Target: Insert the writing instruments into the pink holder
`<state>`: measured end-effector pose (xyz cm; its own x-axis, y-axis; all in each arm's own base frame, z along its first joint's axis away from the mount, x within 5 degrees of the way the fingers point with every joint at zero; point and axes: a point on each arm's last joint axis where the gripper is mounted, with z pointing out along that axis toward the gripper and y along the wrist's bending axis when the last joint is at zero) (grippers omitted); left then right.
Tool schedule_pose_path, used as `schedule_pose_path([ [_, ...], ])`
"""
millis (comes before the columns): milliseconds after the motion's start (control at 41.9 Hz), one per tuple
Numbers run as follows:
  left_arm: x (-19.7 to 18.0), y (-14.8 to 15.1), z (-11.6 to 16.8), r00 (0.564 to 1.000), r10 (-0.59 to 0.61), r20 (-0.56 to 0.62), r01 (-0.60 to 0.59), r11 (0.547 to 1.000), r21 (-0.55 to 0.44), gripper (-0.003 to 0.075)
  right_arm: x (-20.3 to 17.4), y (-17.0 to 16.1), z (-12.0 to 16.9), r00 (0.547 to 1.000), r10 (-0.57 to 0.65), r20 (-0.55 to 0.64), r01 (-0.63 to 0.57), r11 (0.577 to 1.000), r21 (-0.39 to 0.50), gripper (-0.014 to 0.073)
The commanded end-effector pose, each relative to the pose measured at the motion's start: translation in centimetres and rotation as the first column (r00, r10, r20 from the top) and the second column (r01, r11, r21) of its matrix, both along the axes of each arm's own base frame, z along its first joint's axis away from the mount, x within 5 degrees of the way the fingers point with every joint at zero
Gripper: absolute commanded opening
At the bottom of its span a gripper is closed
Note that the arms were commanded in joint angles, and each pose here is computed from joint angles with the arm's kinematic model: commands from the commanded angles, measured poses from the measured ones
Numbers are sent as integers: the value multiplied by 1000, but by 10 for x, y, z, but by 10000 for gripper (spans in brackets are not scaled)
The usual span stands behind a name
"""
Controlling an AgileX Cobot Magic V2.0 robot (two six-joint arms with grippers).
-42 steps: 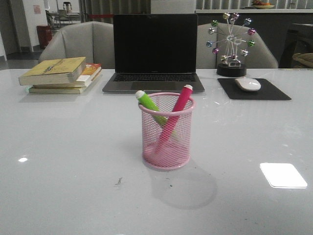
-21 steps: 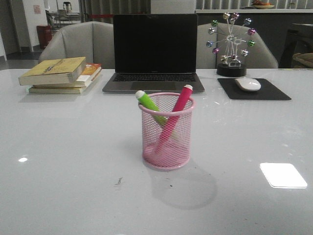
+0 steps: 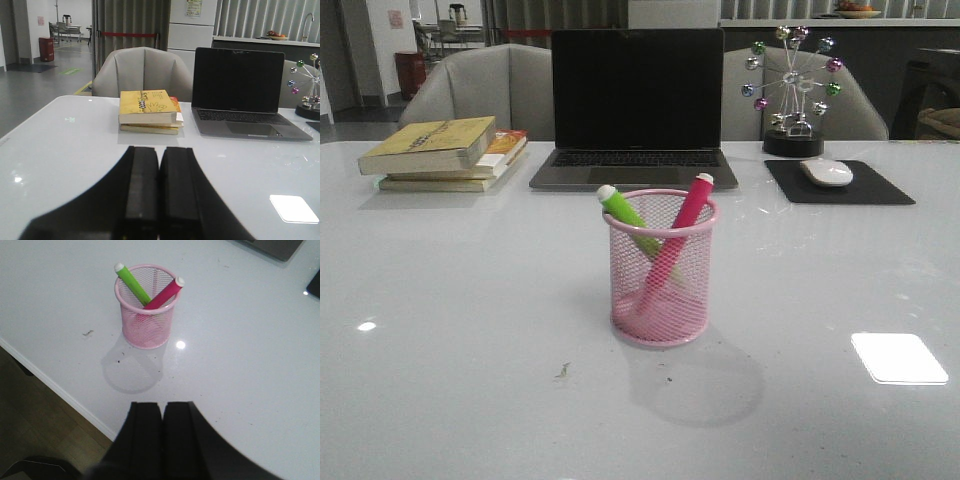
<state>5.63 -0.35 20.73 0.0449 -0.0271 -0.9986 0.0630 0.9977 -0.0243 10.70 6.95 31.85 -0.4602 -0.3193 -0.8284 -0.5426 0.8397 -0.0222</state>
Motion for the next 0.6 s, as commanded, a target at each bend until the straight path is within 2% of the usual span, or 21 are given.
schedule_pose_path([
  [0, -3, 1, 10, 993, 13, 114, -11, 1000, -22, 93, 2, 1, 15, 996, 1, 88, -5, 999, 41, 58],
  [573, -3, 0, 10, 994, -13, 113, 15, 1000, -21, 93, 2, 1, 15, 996, 1, 88, -5, 999, 41, 58],
])
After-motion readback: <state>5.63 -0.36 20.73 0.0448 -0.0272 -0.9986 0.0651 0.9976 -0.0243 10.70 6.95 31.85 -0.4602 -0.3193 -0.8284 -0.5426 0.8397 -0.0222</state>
